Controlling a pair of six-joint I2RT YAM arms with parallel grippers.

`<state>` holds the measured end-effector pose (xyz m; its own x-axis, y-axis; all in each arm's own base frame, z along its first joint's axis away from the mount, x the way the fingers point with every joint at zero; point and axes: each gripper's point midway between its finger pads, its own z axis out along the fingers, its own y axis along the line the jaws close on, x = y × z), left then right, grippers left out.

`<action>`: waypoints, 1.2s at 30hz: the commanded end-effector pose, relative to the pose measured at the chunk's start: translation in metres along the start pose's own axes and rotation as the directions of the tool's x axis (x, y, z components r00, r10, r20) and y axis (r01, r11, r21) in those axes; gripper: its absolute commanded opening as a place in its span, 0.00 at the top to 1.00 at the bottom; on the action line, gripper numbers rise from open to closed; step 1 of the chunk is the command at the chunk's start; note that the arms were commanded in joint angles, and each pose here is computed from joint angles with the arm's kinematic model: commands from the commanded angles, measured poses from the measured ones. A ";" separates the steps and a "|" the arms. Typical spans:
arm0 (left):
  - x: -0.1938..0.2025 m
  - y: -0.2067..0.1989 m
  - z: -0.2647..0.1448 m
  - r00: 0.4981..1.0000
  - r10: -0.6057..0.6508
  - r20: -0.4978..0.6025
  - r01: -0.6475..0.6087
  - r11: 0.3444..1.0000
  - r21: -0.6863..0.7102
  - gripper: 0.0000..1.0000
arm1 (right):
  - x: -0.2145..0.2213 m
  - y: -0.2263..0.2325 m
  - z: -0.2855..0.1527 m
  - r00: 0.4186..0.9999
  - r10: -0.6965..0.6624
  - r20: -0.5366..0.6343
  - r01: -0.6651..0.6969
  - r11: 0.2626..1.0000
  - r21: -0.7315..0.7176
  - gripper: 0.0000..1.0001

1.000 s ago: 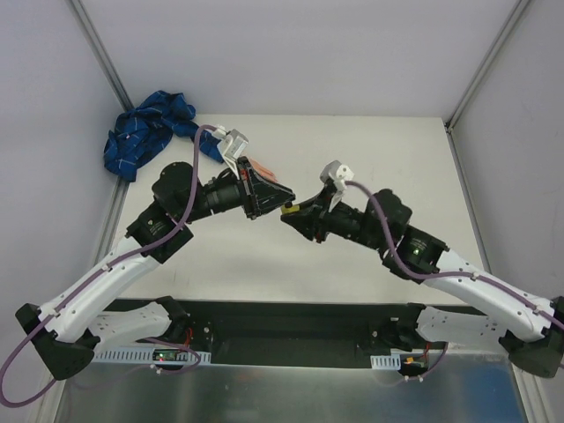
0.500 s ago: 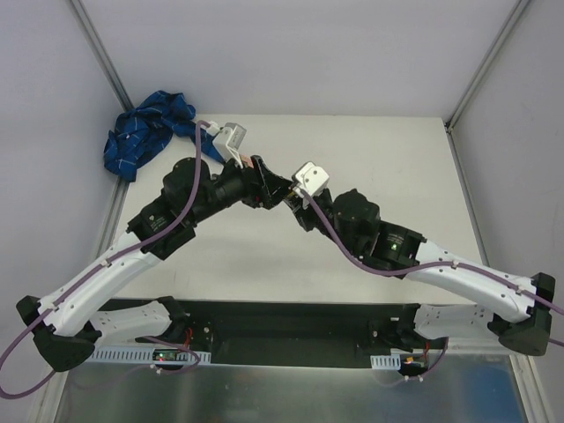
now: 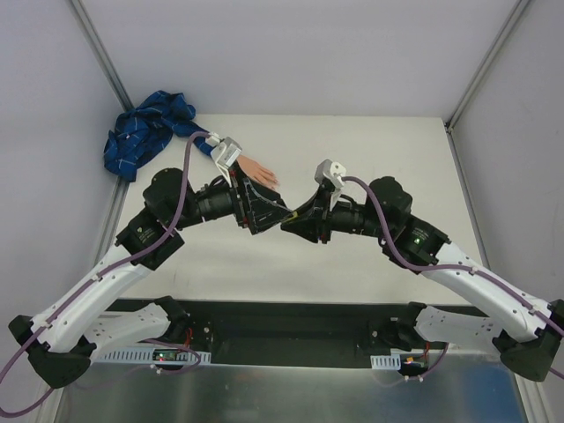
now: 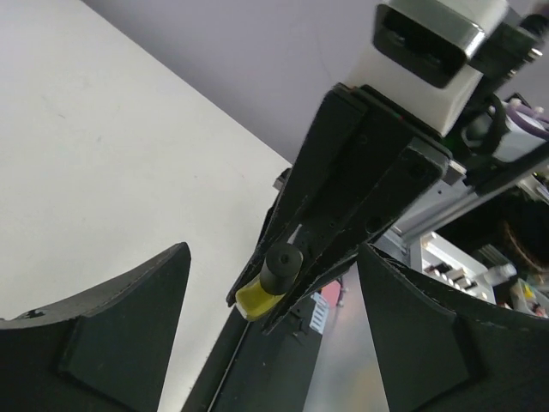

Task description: Paint the nails

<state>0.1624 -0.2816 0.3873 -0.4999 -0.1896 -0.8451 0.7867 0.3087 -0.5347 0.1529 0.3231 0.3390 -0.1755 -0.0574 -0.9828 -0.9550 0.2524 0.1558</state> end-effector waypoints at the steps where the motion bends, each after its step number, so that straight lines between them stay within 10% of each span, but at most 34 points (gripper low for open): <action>1: -0.012 -0.039 -0.008 0.997 0.068 0.042 -0.075 0.977 0.200 0.23 | -0.028 0.039 -0.014 0.996 0.047 0.082 -0.028 0.974 -0.223 1.00; 15: -0.009 -0.040 0.001 1.000 0.029 -0.002 -0.027 0.973 0.229 0.62 | -0.038 0.034 -0.013 0.990 0.070 0.121 -0.042 0.974 -0.222 1.00; 19: -0.011 -0.036 0.004 1.000 0.030 0.002 -0.029 0.978 0.208 1.00 | -0.036 0.024 -0.012 0.991 0.063 0.119 -0.043 0.985 -0.164 1.00; 22: -0.014 -0.014 0.010 1.000 0.003 0.031 -0.006 0.996 0.087 1.00 | -0.025 0.004 -0.008 0.997 -0.017 0.079 0.015 1.000 0.023 1.00; 25: -0.021 0.013 0.014 0.995 -0.020 0.100 0.025 0.998 -0.054 1.00 | -0.016 -0.041 -0.011 0.979 -0.183 -0.086 0.201 0.851 0.485 1.00; 26: -0.023 0.017 0.015 0.993 -0.016 0.115 0.026 0.996 -0.085 1.00 | -0.030 -0.072 -0.039 0.973 -0.201 -0.116 0.222 0.658 0.720 1.00; 29: -0.024 0.035 0.021 0.989 -0.002 0.151 0.036 0.975 -0.220 1.00 | -0.033 -0.067 -0.036 0.938 -0.284 -0.201 0.325 0.508 0.798 1.00; 36: -0.025 0.038 0.024 0.989 -0.021 0.147 0.061 0.961 -0.270 0.93 | -0.028 -0.023 0.007 0.930 -0.355 -0.097 0.350 0.771 0.531 1.00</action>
<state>0.2045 -0.2930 0.3671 -0.4927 -0.2597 -0.8305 0.6608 0.5094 -0.5513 0.1990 0.3132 0.3344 0.0458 -0.3074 -0.9505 -0.5672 0.7752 -0.2781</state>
